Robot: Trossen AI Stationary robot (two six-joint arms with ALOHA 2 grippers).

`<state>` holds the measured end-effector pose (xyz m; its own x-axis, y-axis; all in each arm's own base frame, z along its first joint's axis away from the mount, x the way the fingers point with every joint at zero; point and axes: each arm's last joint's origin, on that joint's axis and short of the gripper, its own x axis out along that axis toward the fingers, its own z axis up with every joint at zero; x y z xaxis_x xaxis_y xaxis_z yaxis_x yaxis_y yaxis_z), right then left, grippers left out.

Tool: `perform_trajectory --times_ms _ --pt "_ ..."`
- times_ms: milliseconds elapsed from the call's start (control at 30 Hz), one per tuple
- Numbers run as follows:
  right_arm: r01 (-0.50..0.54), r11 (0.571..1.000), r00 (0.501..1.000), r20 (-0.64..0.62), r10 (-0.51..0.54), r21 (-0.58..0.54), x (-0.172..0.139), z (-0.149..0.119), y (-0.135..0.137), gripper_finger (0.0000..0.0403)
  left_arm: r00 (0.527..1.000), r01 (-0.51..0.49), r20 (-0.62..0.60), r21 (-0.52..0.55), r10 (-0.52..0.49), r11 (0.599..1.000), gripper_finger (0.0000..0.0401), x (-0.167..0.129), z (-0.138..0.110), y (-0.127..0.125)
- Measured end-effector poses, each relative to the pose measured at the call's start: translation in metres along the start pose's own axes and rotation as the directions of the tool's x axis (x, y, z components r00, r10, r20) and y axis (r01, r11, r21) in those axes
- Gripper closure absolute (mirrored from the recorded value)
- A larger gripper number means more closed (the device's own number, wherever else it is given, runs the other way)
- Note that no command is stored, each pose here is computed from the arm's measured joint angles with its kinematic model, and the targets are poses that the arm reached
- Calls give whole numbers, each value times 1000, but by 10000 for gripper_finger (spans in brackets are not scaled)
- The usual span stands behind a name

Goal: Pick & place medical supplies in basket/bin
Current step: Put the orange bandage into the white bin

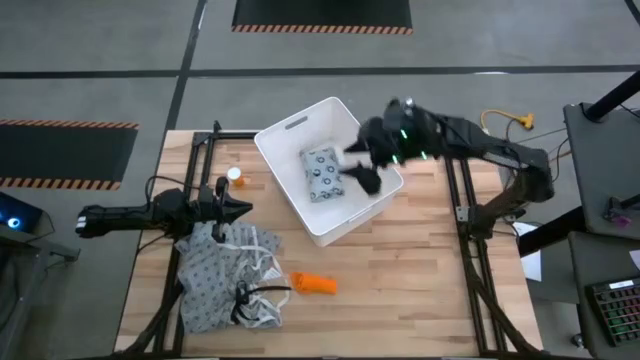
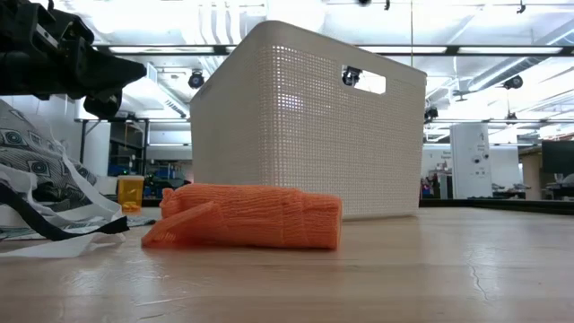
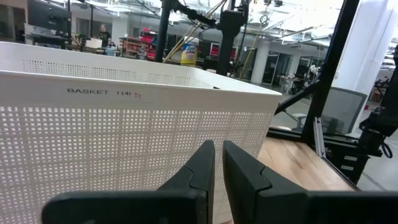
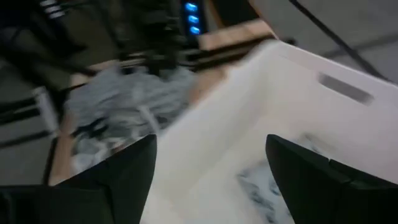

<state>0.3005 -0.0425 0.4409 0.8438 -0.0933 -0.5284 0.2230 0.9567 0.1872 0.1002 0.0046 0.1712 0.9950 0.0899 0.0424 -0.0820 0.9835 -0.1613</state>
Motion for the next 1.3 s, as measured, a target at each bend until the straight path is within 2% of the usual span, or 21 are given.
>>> perform_trajectory --times_ms 133,267,433,633,767,1000,1300 --pt "-61 996 998 -18 60 -69 -7 -16 47 112 1000 0 0 0 0 1000 387 0 0 0" --pt "-166 980 980 -130 152 -107 5 -48 89 114 1000 0 0 0 0 1000 387 0 0 0" --pt "-172 973 957 -261 127 -157 35 -92 121 123 1000 0 0 0 0 1000 387 0 0 0" --pt "-225 958 944 -284 168 -181 82 -126 151 135 1000 -1 -10 1 1 1000 387 1 -1 0" --pt "-213 952 923 -366 123 -217 117 -151 160 141 1000 -3 -21 1 3 1000 387 1 -2 0" --pt "-165 971 885 -461 69 -171 160 -185 166 152 999 -5 -33 2 5 1000 387 2 -3 0" --pt "-166 973 881 -467 73 -161 207 -220 173 166 998 -9 -56 4 9 1000 387 3 -5 1"
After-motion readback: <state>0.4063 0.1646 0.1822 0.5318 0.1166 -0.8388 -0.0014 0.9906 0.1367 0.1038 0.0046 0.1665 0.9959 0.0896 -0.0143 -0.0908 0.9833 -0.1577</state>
